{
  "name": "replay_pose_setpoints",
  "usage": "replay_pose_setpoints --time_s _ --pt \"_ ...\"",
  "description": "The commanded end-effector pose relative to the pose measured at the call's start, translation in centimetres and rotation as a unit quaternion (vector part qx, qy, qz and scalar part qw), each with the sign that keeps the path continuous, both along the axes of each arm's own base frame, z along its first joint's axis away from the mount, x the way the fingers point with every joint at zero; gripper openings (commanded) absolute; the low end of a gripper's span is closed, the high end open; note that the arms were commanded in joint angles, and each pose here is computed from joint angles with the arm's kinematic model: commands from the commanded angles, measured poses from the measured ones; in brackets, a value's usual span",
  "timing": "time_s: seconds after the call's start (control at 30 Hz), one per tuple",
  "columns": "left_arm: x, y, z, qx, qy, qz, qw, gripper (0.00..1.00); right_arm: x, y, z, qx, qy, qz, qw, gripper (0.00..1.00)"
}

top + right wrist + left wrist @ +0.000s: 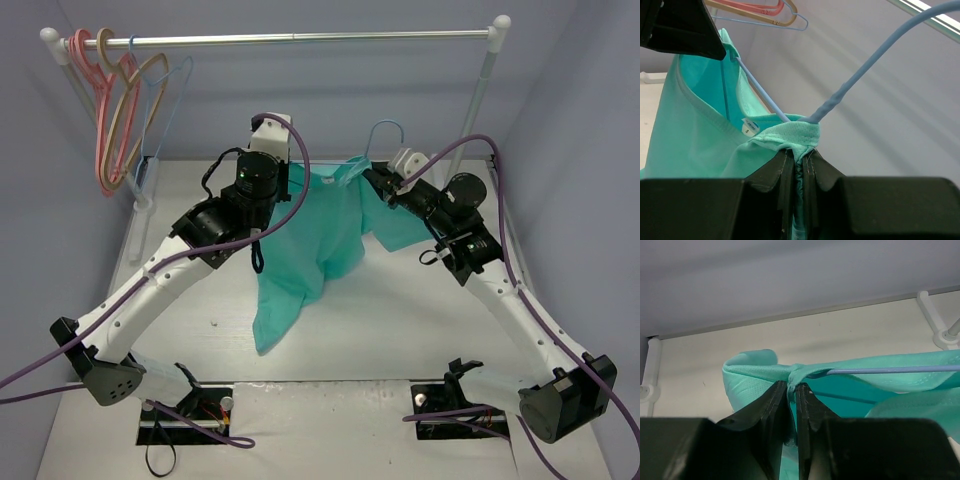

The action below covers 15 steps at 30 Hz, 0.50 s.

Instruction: Place the t-shirt on the hanger

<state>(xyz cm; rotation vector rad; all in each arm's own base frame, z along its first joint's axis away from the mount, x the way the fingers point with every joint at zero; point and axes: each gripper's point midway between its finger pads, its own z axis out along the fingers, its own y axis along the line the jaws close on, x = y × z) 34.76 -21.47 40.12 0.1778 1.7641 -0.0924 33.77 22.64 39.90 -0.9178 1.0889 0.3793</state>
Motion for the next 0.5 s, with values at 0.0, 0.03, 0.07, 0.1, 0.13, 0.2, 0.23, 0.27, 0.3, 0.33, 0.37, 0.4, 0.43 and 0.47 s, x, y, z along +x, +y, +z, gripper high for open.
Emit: replay_pose_setpoints --time_s 0.0,0.03,0.07,0.1,0.13,0.2,0.23,0.27,0.3,0.33,0.37,0.4,0.43,0.47 --pt "0.0 -0.1 4.1 -0.048 -0.05 -0.001 0.998 0.15 -1.3 -0.4 5.5 0.047 -0.083 0.009 0.995 0.0" --pt "0.0 -0.9 4.3 -0.054 -0.051 -0.02 0.997 0.15 -1.3 -0.3 5.4 0.052 -0.08 0.011 0.995 0.0" --pt "-0.1 -1.3 4.5 -0.058 -0.052 -0.03 0.996 0.15 -1.3 -0.2 5.3 0.053 -0.079 0.013 0.995 0.0" --pt "-0.2 -1.6 4.8 -0.064 -0.056 -0.039 0.996 0.15 -1.5 -0.1 5.3 0.054 -0.079 0.017 0.995 0.0" --pt "-0.4 -2.0 5.2 -0.069 -0.056 -0.053 0.995 0.15 -1.6 0.0 5.5 0.057 -0.083 0.019 0.995 0.0" --pt "-0.4 -2.4 5.4 -0.077 -0.057 -0.062 0.993 0.15 -1.6 0.0 5.6 0.058 -0.084 0.02 0.995 0.0" --pt "-0.5 -2.6 5.6 -0.081 -0.058 -0.066 0.993 0.15 -1.6 0.0 5.6 0.06 -0.086 0.021 0.994 0.0" --pt "-0.5 -3.0 5.8 -0.087 -0.06 -0.075 0.992 0.15 -1.7 0.1 5.8 0.062 -0.087 0.023 0.994 0.0" --pt "-0.5 -3.3 5.9 -0.09 -0.06 -0.081 0.991 0.15 -1.6 0.2 5.8 0.062 -0.086 0.024 0.994 0.0" --pt "-0.5 -3.5 6.0 -0.091 -0.062 -0.085 0.99 0.15 -1.8 0.5 5.9 0.064 -0.089 0.03 0.994 0.0" --pt "-0.4 -3.7 6.3 -0.09 -0.065 -0.09 0.99 0.15 -1.7 0.7 5.8 0.064 -0.088 0.034 0.993 0.0" --pt "-0.4 -3.8 6.5 -0.09 -0.067 -0.091 0.99 0.15 -1.8 0.8 5.8 0.066 -0.088 0.036 0.993 0.0" --pt "-0.4 -4.0 6.9 -0.092 -0.069 -0.095 0.989 0.15 -1.8 1.0 5.9 0.068 -0.089 0.039 0.993 0.0" --pt "-0.3 -4.1 7.3 -0.092 -0.073 -0.099 0.988 0.15 -1.8 1.2 5.7 0.068 -0.088 0.042 0.993 0.0"
